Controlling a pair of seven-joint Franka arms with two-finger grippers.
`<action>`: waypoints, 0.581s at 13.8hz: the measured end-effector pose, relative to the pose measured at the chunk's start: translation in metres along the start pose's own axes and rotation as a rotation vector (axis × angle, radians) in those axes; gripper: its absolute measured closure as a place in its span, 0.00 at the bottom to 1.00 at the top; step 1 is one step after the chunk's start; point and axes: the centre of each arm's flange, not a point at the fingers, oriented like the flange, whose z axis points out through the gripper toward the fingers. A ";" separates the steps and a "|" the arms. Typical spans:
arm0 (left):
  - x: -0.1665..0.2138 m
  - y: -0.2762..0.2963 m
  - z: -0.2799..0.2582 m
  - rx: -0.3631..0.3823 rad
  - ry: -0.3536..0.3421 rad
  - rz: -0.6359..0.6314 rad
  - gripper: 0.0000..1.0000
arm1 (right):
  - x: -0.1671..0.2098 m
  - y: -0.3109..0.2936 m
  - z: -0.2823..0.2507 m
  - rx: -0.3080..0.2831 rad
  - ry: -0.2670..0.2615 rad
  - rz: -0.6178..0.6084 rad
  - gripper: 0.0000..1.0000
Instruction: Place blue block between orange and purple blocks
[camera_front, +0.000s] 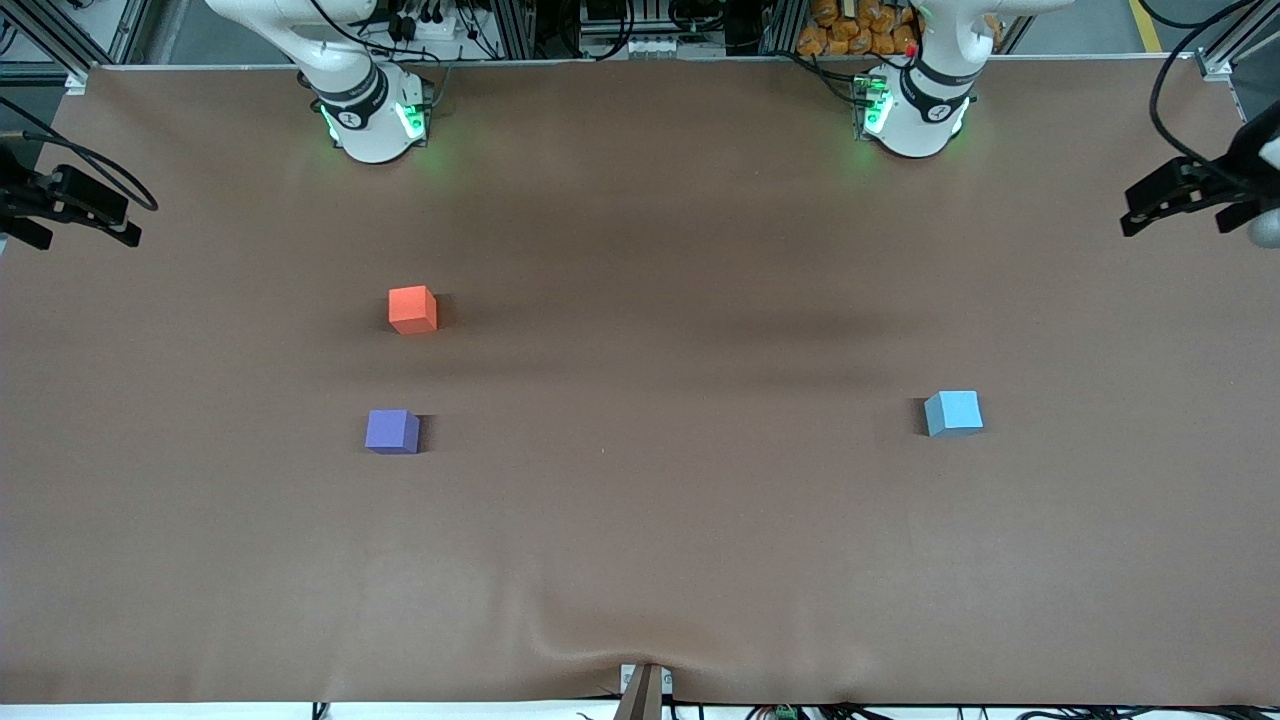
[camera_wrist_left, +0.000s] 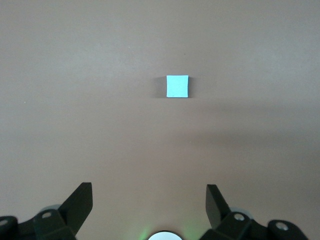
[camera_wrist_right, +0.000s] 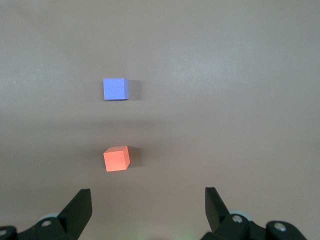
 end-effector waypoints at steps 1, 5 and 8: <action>0.001 0.002 0.002 0.000 -0.003 0.004 0.00 | 0.000 0.000 0.000 0.000 0.000 0.000 0.00; 0.002 0.001 0.002 0.000 -0.003 0.002 0.00 | 0.000 0.000 0.000 0.000 0.000 0.001 0.00; 0.002 -0.002 0.001 -0.001 0.002 -0.004 0.00 | -0.001 0.008 0.000 0.000 0.001 0.015 0.00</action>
